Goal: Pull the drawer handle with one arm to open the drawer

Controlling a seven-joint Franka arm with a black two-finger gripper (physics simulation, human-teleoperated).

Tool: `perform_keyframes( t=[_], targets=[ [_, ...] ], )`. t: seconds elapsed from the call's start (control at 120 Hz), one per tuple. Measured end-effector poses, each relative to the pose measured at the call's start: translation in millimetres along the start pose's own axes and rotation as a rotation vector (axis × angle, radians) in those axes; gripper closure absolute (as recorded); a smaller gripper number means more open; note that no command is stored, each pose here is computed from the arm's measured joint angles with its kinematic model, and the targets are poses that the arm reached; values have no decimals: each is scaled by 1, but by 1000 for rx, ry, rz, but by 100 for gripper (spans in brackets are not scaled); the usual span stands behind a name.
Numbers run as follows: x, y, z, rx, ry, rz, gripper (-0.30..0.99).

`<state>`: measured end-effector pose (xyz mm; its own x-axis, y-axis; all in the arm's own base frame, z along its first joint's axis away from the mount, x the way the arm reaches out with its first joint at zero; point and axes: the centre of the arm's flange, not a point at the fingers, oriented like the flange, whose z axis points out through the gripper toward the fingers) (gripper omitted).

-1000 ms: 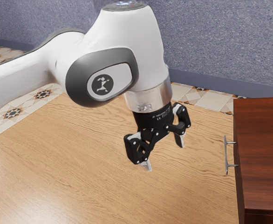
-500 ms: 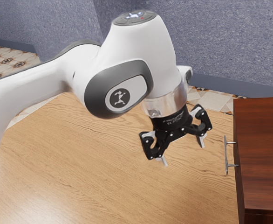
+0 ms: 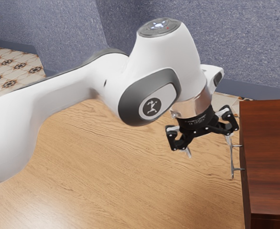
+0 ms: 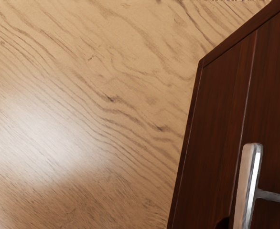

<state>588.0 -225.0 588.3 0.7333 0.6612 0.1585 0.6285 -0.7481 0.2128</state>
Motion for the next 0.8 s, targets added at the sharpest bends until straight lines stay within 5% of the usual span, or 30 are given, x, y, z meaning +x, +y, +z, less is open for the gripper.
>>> perform_keyframes(
  t=[0.8],
  targets=[
    [-2, -12, 13, -86, 0, 171, 0]
  ],
)
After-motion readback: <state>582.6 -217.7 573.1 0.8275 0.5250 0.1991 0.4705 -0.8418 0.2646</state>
